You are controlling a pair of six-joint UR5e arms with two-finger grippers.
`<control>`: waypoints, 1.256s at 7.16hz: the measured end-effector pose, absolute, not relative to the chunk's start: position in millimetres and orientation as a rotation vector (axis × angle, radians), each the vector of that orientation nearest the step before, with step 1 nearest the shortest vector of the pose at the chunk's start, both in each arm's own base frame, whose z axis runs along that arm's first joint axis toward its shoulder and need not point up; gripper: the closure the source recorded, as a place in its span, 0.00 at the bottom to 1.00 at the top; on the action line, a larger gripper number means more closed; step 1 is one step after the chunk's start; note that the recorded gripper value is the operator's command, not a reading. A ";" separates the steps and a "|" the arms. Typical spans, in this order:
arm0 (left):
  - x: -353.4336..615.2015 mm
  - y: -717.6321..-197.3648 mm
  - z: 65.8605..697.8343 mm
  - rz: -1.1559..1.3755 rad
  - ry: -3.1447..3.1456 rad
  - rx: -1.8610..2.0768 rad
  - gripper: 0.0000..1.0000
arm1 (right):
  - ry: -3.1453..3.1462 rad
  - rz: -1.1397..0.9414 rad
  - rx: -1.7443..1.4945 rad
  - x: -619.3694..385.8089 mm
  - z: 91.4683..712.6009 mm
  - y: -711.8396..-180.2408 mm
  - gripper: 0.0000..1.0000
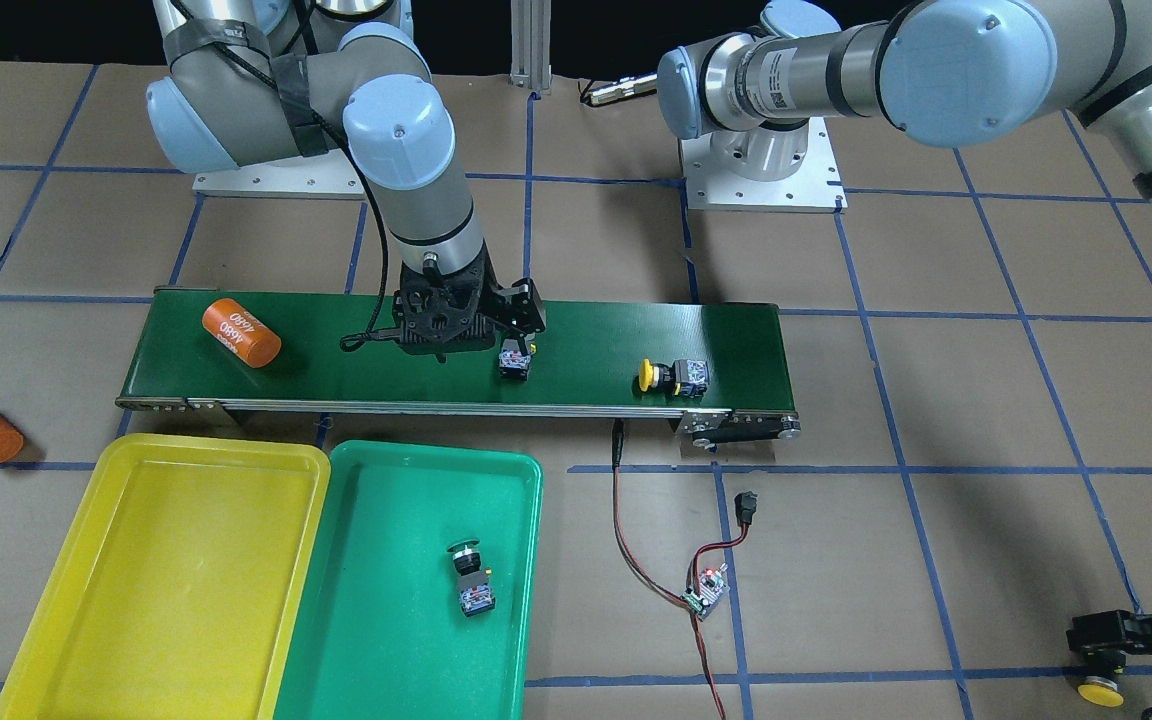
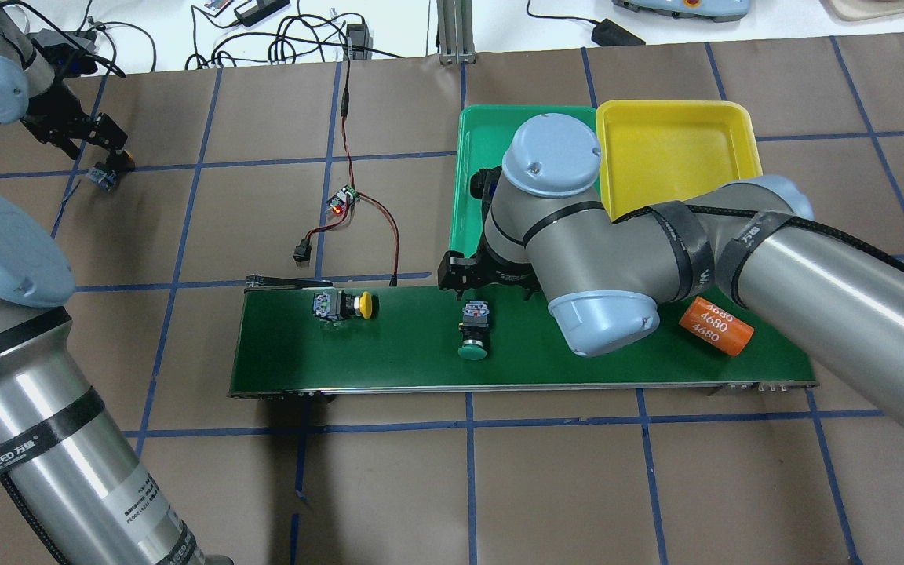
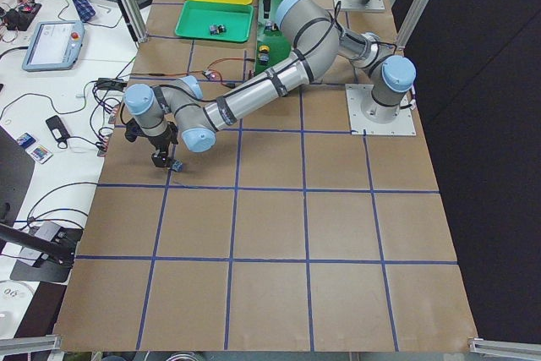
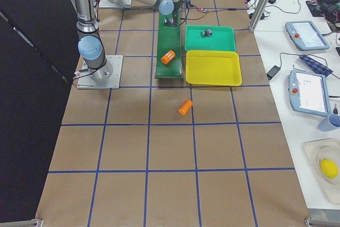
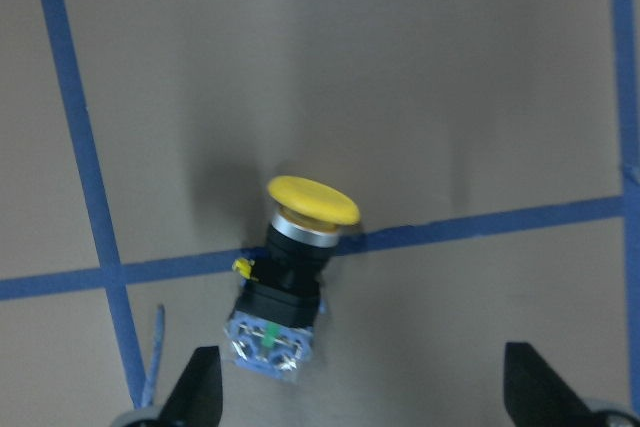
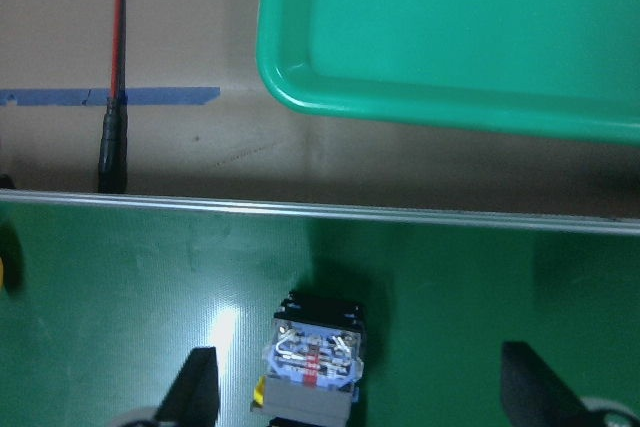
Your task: Sort buttons by color to trays
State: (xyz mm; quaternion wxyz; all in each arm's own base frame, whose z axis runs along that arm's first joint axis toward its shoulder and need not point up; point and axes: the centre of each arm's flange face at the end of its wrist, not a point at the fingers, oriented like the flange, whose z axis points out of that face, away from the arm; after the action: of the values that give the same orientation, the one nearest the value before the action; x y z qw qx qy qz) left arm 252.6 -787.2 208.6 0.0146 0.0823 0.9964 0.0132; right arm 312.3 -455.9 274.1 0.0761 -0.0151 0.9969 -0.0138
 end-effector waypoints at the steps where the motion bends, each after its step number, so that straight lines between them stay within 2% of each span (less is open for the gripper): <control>1: 254.3 -788.7 197.1 0.058 3.096 0.273 0.28 | 2.995 -0.012 -0.057 316.8 264.6 -454.1 0.00; 2: 254.5 -788.9 185.2 0.075 3.101 0.283 0.66 | 3.002 0.019 -0.064 319.8 254.3 -452.7 0.05; 3: 251.3 -789.6 177.7 0.089 3.106 0.294 0.92 | 3.009 0.043 -0.066 320.9 245.7 -452.5 0.48; 4: 245.4 -790.7 177.2 0.097 3.107 0.306 0.94 | 3.015 0.063 -0.065 320.8 240.6 -452.0 0.99; 6: 208.5 -787.4 205.9 0.168 3.136 0.315 0.95 | 3.027 0.130 -0.067 318.9 238.5 -446.9 1.00; 9: 35.6 -754.3 298.2 0.374 3.173 0.107 0.96 | 3.046 0.097 -0.049 305.8 257.6 -453.4 1.00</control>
State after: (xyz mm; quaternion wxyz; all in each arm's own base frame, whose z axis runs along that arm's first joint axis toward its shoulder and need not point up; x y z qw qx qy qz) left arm 35.6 -754.3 298.2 -0.0277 0.0334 0.9922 0.1170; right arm 305.8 -453.4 257.6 0.0466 -0.0161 0.9983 0.0317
